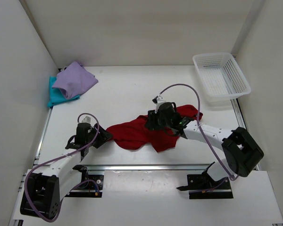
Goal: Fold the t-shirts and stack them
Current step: Flatten out the tshirt
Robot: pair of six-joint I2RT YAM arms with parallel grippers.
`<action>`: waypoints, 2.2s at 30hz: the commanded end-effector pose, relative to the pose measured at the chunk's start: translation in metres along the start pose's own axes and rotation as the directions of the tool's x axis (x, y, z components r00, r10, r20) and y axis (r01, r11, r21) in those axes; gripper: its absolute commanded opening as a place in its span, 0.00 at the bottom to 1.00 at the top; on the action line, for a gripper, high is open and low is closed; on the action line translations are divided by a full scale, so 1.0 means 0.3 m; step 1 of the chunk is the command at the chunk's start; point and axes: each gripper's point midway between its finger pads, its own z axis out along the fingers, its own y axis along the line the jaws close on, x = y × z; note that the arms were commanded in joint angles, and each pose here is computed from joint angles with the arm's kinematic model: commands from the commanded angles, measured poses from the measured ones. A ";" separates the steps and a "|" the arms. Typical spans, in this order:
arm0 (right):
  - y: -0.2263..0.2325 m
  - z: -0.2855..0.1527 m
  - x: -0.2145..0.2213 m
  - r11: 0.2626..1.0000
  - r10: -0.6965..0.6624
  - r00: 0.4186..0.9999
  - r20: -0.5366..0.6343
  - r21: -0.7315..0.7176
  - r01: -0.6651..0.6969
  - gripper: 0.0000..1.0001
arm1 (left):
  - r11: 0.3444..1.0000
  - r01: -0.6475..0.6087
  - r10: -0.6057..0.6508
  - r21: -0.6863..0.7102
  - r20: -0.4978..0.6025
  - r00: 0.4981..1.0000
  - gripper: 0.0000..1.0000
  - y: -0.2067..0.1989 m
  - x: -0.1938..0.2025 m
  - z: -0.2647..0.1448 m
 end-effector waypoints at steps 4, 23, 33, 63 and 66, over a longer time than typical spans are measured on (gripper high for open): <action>-0.067 0.034 0.016 0.991 -0.046 0.998 -0.053 0.120 0.052 0.35 | 0.994 -0.018 0.013 -0.107 -0.043 0.999 0.62 0.105 0.060 -0.009; -0.049 0.141 0.003 0.882 -0.297 0.948 -0.113 0.349 0.317 0.33 | 0.997 -0.051 0.049 -0.058 -0.033 0.998 0.49 0.073 0.059 0.000; -0.009 0.193 -0.031 0.898 -0.287 0.954 -0.085 0.325 0.298 0.38 | 0.996 -0.059 0.057 -0.062 -0.038 0.998 0.49 0.080 0.070 0.002; -0.022 0.118 -0.072 0.903 -0.257 0.966 -0.032 0.349 0.252 0.00 | 0.975 -0.167 0.172 -0.149 0.021 0.985 0.53 0.071 -0.050 -0.029; -0.003 0.034 -0.112 0.951 -0.175 0.983 0.054 0.268 0.154 0.00 | 0.964 -0.206 0.219 -0.168 0.060 0.974 0.53 0.038 -0.114 -0.048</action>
